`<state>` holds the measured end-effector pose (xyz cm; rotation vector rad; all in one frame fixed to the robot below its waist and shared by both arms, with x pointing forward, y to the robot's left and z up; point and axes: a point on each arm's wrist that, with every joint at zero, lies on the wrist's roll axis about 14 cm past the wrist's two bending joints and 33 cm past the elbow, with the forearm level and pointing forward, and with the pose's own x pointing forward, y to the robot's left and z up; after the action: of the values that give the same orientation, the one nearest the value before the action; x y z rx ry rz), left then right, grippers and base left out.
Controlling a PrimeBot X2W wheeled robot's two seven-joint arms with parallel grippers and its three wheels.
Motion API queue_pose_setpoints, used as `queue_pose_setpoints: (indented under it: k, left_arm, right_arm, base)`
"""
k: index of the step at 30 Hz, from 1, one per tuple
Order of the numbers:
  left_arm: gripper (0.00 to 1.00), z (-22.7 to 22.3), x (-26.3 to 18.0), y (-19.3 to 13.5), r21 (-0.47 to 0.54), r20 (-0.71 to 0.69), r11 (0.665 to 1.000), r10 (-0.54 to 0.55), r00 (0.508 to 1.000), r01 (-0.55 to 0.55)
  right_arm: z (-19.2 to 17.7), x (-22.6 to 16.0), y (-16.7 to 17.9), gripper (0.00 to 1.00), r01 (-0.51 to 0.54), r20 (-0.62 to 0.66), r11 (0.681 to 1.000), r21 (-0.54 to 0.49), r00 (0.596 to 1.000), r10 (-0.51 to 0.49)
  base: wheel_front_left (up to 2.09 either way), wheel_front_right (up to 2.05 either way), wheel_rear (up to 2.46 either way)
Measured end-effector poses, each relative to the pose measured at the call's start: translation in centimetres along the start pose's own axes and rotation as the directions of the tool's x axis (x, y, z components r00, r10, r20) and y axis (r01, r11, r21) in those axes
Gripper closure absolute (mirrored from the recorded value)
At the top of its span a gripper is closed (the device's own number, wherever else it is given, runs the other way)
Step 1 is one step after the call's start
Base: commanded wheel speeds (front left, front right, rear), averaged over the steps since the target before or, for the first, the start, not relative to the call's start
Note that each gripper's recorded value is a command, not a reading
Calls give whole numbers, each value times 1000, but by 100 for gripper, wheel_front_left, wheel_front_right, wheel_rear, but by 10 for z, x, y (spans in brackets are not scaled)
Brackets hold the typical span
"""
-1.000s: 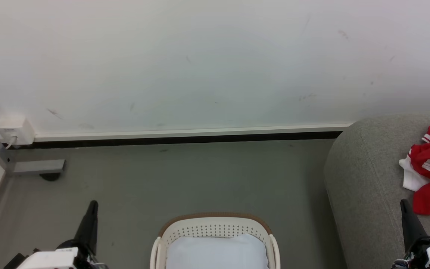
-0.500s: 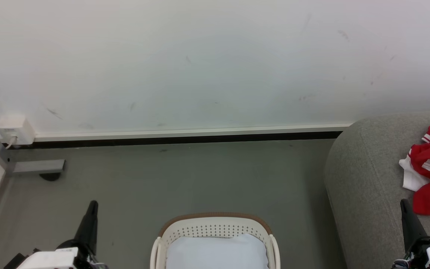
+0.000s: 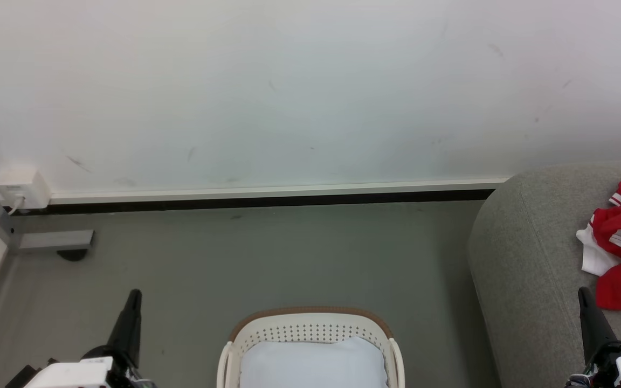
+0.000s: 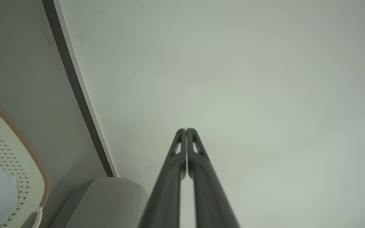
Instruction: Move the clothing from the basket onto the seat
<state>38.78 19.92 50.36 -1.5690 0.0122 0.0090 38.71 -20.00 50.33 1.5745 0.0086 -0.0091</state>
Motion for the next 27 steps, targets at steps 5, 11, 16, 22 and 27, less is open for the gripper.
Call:
queue_pose_setpoints:
  k: [5, 11, 16, 22, 27]
  left_arm:
    - [100, 0, 0, 0, 0, 0, 1000, 0, 1000, 0]
    - [100, 0, 0, 0, 0, 0, 1000, 0, 1000, 0]
    - [100, 0, 0, 0, 0, 0, 1000, 0, 1000, 0]
    - [100, 0, 0, 0, 0, 0, 1000, 0, 1000, 0]
    - [100, 0, 0, 0, 0, 0, 1000, 0, 1000, 0]
  right_arm:
    - [0, 0, 0, 100, 0, 0, 1000, 0, 1000, 0]
    - [0, 0, 0, 100, 0, 0, 1000, 0, 1000, 0]
    - [0, 0, 0, 100, 0, 0, 1000, 0, 1000, 0]
    - [0, 0, 0, 100, 0, 0, 1000, 0, 1000, 0]
    - [0, 0, 0, 100, 0, 0, 1000, 0, 1000, 0]
  base:
    - [0, 0, 0]
    - [0, 0, 0]
    - [0, 0, 0]
    - [0, 0, 0]
    - [0, 0, 0]
